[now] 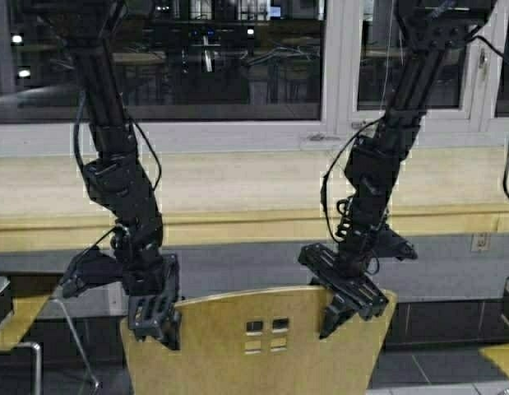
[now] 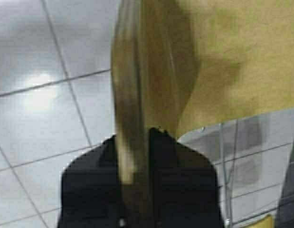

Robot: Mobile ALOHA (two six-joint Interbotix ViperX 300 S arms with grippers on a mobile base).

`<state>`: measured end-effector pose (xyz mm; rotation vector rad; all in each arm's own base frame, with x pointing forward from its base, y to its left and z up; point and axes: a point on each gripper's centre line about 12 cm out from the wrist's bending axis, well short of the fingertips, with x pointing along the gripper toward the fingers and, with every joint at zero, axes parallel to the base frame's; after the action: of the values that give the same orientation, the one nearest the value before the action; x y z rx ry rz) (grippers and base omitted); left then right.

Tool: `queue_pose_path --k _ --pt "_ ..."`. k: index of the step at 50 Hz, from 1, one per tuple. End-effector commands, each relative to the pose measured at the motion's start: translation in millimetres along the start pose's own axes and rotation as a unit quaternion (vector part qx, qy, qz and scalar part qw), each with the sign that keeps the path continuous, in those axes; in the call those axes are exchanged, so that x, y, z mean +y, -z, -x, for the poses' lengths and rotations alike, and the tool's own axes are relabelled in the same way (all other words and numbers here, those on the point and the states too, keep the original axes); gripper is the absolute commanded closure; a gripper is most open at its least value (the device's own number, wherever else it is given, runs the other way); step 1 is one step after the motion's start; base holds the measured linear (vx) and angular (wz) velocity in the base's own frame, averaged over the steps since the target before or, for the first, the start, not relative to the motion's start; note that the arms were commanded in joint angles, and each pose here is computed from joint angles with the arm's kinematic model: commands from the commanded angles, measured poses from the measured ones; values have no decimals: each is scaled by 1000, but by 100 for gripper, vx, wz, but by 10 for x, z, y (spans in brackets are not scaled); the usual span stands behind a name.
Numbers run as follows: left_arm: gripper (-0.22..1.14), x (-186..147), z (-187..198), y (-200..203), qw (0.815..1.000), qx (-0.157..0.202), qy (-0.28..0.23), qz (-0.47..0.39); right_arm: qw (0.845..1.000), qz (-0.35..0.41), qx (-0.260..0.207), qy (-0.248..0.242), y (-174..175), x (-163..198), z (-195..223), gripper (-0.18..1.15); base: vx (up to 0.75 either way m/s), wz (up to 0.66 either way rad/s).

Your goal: Push the chairs under the table

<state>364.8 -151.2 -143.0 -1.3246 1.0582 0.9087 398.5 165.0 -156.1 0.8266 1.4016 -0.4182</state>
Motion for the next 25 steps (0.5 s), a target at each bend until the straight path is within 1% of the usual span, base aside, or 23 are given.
queue_pose_path --k 1,7,11,25 --pt "89 -391 71 -130 999 -6 46 -16 999 45 -4 -2 13 33 4 93 29 -4" --pt "89 -363 88 -112 999 1 40 -26 999 49 -1 6 38 -32 4 93 28 -4" --pt "89 -347 114 -142 999 -2 39 -27 999 50 0 8 57 -49 -10 93 28 -1" --pt "89 -343 160 -152 999 -5 41 -28 998 62 4 19 88 -147 -43 93 30 8"
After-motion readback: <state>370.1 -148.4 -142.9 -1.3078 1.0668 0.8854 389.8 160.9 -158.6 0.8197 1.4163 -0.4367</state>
